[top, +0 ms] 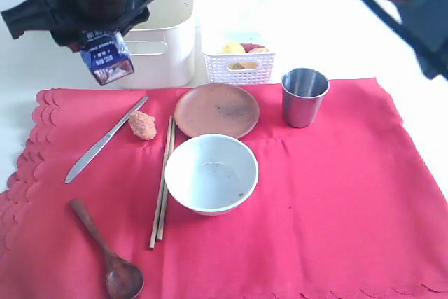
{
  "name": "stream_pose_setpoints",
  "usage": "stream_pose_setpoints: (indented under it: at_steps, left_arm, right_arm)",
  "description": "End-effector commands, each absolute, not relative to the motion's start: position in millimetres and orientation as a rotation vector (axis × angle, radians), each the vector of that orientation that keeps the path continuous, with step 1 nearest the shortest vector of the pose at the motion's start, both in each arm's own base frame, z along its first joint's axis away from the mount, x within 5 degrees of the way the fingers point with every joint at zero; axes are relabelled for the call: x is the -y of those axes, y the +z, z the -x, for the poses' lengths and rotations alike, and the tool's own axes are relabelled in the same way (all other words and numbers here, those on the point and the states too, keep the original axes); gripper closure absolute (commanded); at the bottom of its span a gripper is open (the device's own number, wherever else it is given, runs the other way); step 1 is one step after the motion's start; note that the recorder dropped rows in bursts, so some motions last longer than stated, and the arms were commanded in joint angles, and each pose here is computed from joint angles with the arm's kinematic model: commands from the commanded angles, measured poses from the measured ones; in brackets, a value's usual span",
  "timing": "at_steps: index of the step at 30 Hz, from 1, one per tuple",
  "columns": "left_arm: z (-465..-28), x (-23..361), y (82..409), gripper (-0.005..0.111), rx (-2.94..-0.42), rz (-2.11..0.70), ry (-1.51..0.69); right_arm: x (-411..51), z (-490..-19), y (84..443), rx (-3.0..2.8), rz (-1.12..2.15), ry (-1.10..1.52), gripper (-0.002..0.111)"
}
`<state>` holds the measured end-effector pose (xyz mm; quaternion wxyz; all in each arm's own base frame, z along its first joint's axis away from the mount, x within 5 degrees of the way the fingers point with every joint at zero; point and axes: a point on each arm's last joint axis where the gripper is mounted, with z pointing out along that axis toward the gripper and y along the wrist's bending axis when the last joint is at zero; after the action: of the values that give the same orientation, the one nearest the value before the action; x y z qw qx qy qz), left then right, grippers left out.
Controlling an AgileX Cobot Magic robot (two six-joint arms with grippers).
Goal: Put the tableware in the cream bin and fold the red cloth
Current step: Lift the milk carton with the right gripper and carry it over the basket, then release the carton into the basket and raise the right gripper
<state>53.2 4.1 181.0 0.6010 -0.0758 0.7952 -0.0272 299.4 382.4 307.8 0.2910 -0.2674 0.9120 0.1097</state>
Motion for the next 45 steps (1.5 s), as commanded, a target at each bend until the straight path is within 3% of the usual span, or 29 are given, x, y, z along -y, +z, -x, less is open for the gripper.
stream_pose_setpoints:
  at_steps: [1, 4, 14, 25, 37, 45]
  left_arm:
    - [-53, -4, 181, 0.107, -1.835, 0.162, -0.062]
    - [-53, -4, 181, 0.107, -1.835, 0.162, -0.062]
    - [-53, -4, 181, 0.107, -1.835, 0.162, -0.062]
    - [-53, -4, 181, 0.107, -1.835, 0.162, -0.062]
    - [-53, -4, 181, 0.107, -1.835, 0.162, -0.062]
    - [-53, -4, 181, 0.107, -1.835, 0.162, -0.062]
  right_arm:
    - [-351, -316, 348, -2.326, 0.643, 0.287, 0.108]
    - [-312, -340, 364, -2.341, 0.526, 0.248, 0.108]
    - [-227, -406, 365, -2.344, 0.259, 0.169, 0.108]
    - [-206, -461, 307, -2.349, 0.235, 0.252, 0.108]
    - [-191, -509, 209, -2.383, 0.281, 0.219, 0.108]
    - [-194, -515, 181, -2.411, 0.269, 0.234, 0.104]
